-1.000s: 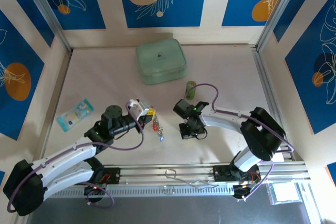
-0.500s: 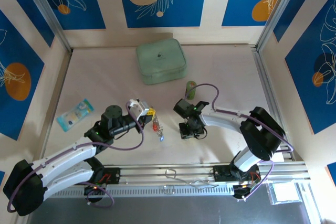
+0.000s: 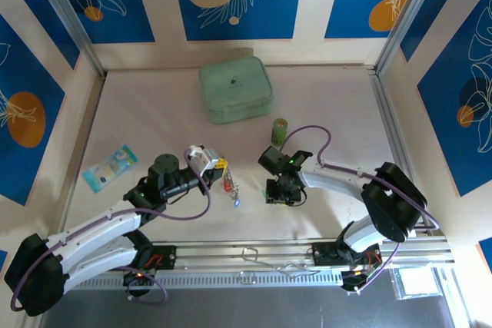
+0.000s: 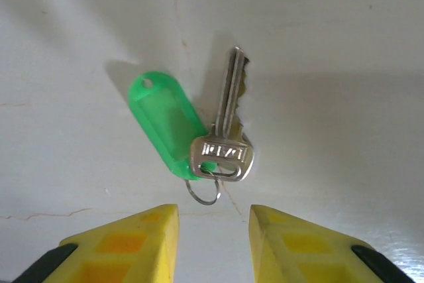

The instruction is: Put the keys on the keyring

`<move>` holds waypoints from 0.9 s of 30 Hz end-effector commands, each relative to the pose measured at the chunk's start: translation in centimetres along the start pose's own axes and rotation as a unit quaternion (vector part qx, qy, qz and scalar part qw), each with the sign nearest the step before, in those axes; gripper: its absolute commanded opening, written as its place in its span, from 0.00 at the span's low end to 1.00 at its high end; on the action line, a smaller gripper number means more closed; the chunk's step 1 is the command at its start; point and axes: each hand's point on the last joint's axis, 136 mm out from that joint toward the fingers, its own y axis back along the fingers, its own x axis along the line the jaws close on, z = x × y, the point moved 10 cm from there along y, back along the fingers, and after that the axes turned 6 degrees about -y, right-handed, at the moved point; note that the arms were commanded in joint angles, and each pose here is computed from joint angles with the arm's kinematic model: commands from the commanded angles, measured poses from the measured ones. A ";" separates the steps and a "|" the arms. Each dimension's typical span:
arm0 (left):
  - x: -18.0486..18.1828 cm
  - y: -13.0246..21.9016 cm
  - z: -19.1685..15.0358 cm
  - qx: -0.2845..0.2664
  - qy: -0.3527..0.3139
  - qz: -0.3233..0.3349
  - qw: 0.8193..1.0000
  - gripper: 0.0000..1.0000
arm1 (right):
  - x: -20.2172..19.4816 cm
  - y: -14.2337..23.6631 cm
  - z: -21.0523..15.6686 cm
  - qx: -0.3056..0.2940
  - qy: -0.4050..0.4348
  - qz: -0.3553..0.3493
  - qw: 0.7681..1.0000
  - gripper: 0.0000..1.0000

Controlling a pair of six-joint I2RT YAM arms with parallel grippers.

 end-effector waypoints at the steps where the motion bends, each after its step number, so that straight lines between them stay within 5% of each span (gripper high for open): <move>1: 0.1 0.1 1.7 -0.033 -0.019 -0.006 0.999 0.00 | -0.4 -0.4 -0.4 0.017 -0.029 0.009 0.999 0.34; 27: 0.0 0.0 1.6 -0.033 -0.020 -0.010 0.999 0.00 | 0.3 -1.8 0.4 0.025 -0.048 0.015 0.998 0.25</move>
